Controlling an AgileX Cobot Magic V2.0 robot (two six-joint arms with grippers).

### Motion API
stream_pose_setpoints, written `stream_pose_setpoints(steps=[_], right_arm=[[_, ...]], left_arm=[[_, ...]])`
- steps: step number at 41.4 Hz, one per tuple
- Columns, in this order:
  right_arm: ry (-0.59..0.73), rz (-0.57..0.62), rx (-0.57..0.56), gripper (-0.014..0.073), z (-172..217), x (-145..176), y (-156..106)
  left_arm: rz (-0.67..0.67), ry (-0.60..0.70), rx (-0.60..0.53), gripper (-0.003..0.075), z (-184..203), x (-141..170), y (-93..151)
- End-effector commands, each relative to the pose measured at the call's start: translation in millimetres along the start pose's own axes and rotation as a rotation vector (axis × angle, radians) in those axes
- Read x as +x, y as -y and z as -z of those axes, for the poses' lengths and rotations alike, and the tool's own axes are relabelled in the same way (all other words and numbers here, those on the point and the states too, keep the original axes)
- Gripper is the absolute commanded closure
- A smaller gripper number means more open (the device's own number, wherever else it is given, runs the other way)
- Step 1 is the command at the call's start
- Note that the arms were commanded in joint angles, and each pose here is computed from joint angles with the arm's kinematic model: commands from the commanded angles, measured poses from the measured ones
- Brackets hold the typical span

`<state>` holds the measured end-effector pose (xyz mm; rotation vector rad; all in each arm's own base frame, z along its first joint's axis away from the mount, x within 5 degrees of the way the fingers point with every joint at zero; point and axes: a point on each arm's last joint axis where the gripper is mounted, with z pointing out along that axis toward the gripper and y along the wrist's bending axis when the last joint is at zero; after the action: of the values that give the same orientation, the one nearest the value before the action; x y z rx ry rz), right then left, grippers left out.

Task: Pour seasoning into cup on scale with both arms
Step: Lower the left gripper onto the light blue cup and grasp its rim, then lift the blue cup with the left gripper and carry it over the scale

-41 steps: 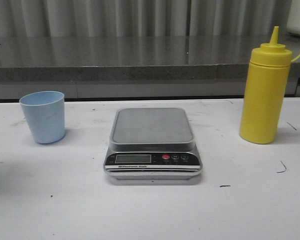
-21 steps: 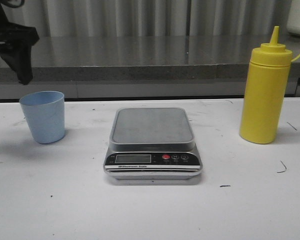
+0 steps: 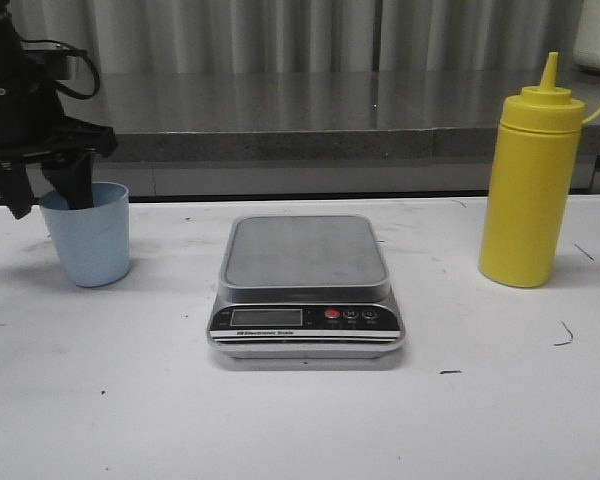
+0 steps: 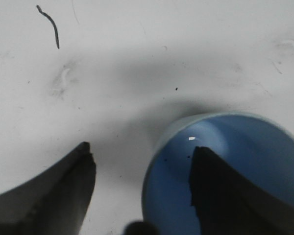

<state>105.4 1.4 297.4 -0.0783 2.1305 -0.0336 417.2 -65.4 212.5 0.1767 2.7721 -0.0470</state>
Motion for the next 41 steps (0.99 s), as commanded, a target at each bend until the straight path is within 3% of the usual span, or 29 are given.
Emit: stream_pose_setpoints(steps=[1, 12, 18, 25, 32, 41], right_arm=[[0.086, 0.023, 0.017, 0.0087, 3, -14, 2], [0.086, 0.023, 0.017, 0.0087, 3, -14, 2], [0.086, 0.023, 0.017, 0.0087, 3, -14, 2], [0.086, 0.023, 0.017, 0.0087, 3, -14, 2], [0.086, 0.023, 0.017, 0.0087, 3, -14, 2], [0.086, 0.023, 0.017, 0.0087, 3, -14, 2]], left_arm=[[0.003, 0.121, 0.015, 0.0458, 29, -13, 5], [0.002, 0.124, 0.016, 0.0737, 34, -16, 5], [0.008, 0.163, 0.028, 0.074, 54, -24, 6], [-0.033, 0.256, 0.056, 0.074, 102, -32, 26], [-0.115, 0.33, 0.112, 0.074, 146, -30, 64], [-0.249, 0.328, 0.189, 0.074, 150, -17, 125]])
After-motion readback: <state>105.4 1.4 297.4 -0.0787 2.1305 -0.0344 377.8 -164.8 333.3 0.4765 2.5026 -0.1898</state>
